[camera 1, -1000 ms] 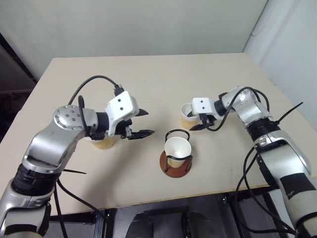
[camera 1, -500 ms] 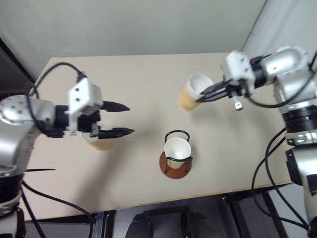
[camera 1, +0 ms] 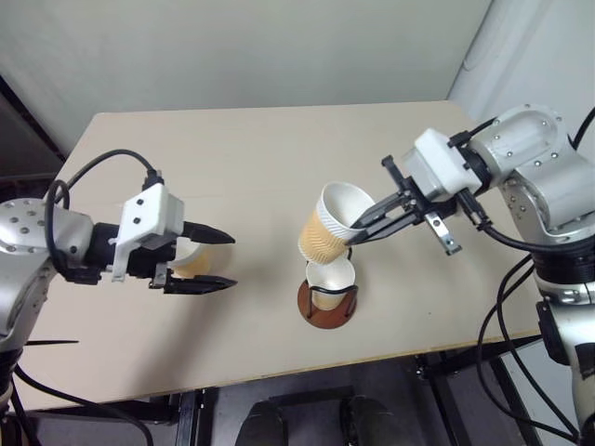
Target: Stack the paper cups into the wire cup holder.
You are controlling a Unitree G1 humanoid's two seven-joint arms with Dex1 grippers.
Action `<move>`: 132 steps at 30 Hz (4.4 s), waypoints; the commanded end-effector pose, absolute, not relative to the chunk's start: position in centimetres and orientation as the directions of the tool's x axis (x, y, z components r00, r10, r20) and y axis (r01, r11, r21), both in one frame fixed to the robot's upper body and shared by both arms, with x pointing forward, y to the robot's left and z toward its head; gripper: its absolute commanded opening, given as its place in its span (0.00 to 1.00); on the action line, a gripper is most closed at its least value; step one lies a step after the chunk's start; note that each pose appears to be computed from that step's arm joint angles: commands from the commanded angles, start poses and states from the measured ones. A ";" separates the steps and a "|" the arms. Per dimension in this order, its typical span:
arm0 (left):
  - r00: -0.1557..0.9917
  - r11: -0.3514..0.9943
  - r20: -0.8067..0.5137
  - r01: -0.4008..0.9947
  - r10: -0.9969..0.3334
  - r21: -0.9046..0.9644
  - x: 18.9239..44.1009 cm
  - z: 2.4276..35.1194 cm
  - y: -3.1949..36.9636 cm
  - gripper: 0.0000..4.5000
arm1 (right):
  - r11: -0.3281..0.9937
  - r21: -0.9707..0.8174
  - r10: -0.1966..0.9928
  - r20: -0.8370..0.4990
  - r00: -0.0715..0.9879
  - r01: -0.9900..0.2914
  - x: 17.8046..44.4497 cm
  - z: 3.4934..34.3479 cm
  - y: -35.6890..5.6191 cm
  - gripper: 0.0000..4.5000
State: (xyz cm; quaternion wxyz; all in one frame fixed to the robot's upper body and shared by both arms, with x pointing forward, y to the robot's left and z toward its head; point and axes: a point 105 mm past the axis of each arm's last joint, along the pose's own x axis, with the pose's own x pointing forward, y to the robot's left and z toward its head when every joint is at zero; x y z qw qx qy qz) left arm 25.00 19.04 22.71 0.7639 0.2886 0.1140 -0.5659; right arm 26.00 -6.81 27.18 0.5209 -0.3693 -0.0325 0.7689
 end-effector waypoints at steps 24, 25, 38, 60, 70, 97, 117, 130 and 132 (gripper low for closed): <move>0.621 0.376 -0.630 0.784 -0.466 0.494 26.0 24.5 28.2 0.78 | -0.091 -0.525 0.978 -0.207 0.024 -0.846 30.1 31.5 -4.2 0.69; 0.614 0.370 -0.663 0.788 -0.428 0.492 25.8 24.1 29.1 0.78 | -0.092 -0.524 0.979 -0.203 0.020 -0.847 30.0 31.2 -3.4 0.69; 0.558 0.295 -0.753 0.828 -0.350 0.477 27.4 19.4 29.3 0.78 | -0.094 -0.540 0.980 -0.200 0.019 -0.837 28.9 29.8 -1.3 0.69; 0.487 0.179 -0.630 0.854 -0.605 0.489 27.6 24.0 24.0 0.01 | -0.156 -0.475 0.976 -0.210 -0.060 -0.866 25.4 30.9 -7.7 0.70; 0.108 -0.238 -0.494 0.775 -0.863 0.586 25.1 31.6 14.4 0.01 | -0.053 -0.439 0.948 -0.305 0.093 -0.897 23.4 29.7 -15.3 0.70; -0.183 -0.618 -0.697 0.650 -0.693 0.443 25.9 24.7 8.0 0.14 | 0.070 -0.476 0.914 -0.322 0.247 -0.877 23.2 28.8 -15.3 0.70; 0.306 0.214 -0.474 0.947 -0.826 0.239 26.1 22.8 22.7 0.78 | 0.085 -0.335 0.899 -0.380 0.217 -0.938 27.9 25.8 -18.6 0.70; 0.448 0.401 -0.449 0.894 -0.773 0.200 23.7 22.0 25.2 0.78 | 0.088 -0.322 0.883 -0.412 0.223 -0.943 29.6 25.6 -20.3 0.70; 0.450 0.405 -0.447 0.893 -0.773 0.197 23.8 22.0 25.2 0.78 | 0.086 -0.324 0.883 -0.413 0.222 -0.942 29.8 25.6 -20.3 0.70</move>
